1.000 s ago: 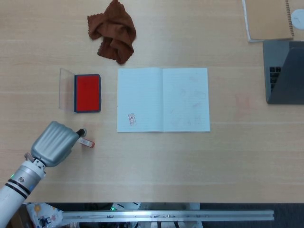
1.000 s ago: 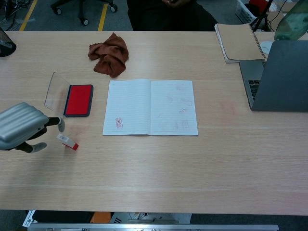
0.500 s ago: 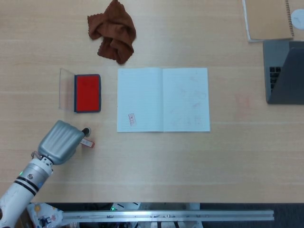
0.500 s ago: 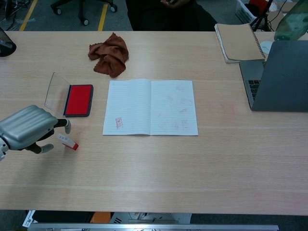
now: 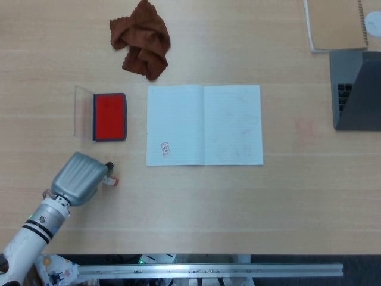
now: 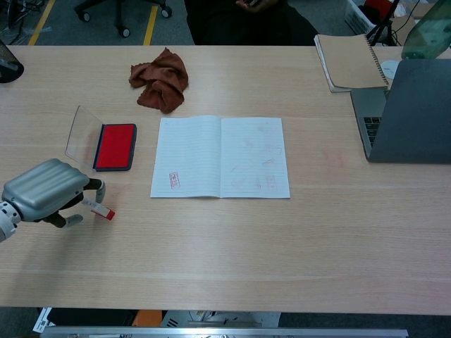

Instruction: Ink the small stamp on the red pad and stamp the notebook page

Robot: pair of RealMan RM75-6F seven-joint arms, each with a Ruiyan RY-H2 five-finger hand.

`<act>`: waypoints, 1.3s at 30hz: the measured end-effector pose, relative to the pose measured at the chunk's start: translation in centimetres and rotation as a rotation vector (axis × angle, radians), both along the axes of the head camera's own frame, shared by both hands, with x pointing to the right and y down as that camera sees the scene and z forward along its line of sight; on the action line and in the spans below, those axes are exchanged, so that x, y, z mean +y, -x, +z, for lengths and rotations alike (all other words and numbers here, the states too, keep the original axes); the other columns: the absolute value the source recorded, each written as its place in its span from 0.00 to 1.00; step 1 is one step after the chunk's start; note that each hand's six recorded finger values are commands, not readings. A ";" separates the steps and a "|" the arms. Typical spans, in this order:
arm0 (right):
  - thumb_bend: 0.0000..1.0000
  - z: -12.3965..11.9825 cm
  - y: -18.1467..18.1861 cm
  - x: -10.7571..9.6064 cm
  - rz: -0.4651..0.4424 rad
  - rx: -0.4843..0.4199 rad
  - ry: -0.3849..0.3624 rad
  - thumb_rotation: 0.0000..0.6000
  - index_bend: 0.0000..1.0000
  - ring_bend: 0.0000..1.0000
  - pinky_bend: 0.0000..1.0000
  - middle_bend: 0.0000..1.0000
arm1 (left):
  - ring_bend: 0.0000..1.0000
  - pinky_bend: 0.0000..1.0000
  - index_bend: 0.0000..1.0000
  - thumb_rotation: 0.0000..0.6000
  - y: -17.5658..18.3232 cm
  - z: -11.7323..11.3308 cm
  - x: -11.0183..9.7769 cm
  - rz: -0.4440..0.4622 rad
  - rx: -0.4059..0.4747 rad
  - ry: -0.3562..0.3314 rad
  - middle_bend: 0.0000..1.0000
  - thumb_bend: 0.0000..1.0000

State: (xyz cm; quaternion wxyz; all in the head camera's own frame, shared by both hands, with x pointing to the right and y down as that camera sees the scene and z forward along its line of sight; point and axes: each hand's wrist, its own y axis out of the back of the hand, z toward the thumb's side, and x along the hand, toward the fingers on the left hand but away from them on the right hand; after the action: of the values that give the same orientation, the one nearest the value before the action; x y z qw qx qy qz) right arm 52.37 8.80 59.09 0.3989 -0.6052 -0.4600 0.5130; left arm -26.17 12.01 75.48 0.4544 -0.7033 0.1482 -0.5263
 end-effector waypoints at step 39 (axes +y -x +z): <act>0.35 0.3 -0.3 0.1 0.010 0.010 0.026 1.00 0.51 0.28 0.35 0.46 | 1.00 1.00 0.47 1.00 -0.8 0.3 -0.5 -0.011 0.022 0.018 0.95 0.35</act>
State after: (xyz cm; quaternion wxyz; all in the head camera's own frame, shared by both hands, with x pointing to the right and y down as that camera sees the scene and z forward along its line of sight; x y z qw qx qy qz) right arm 52.69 8.88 59.35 0.3909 -0.6052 -0.4543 0.5239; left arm -25.36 11.53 75.80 0.4436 -0.7121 0.1521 -0.5224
